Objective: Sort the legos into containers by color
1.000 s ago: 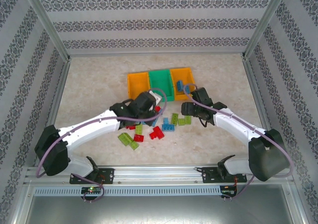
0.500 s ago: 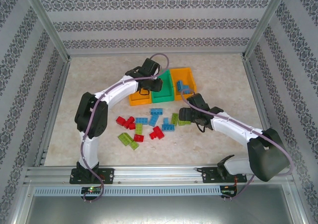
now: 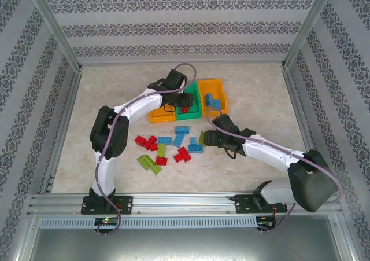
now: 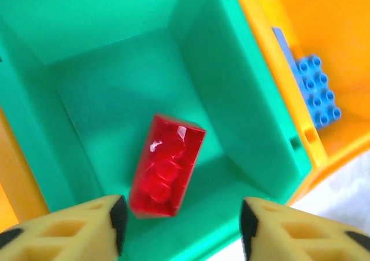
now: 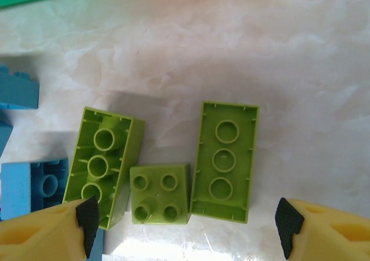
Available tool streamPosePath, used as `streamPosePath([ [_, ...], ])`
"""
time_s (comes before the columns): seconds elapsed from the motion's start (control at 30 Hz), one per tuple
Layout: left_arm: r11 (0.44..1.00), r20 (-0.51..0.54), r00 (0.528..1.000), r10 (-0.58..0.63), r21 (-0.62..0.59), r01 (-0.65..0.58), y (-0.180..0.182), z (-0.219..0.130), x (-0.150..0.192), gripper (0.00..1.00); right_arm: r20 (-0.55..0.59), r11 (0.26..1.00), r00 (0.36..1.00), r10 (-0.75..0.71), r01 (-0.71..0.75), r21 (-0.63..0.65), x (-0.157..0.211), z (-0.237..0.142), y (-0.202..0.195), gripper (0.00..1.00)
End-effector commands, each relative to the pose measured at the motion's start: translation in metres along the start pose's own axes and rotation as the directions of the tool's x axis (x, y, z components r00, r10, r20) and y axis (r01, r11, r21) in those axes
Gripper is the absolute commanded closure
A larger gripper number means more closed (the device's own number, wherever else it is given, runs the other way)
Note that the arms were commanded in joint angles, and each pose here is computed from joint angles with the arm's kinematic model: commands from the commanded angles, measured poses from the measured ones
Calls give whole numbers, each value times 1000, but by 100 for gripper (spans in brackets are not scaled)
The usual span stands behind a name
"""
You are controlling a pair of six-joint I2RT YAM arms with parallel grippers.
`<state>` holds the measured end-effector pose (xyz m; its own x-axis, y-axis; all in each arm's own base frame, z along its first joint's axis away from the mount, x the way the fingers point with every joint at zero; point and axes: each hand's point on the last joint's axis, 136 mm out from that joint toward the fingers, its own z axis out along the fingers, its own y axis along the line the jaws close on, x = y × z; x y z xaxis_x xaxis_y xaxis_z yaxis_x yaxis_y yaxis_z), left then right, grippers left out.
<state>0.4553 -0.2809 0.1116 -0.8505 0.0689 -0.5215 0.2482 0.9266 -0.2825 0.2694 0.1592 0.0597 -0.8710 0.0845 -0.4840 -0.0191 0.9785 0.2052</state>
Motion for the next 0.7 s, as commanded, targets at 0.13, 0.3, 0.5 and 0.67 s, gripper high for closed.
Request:
streamPosePath([
  [0.13,1000,27,1000,10,17,-11,-6,-19,7,21,24,1000,1000,-20,19,16,-8,1,9,19],
  [0.3,997,61,997,41,58,-45,-15,-28,12,18,9,998,999,-53,53,21,-18,3,24,21],
  [0.5,997,58,997,43,68,-47,-11,-35,28,17,-25,995,998,-56,58,85,-18,9,18,22],
  [0.67,996,89,996,30,85,-37,-10,-48,38,17,-29,989,999,-15,19,145,-20,12,-7,24],
])
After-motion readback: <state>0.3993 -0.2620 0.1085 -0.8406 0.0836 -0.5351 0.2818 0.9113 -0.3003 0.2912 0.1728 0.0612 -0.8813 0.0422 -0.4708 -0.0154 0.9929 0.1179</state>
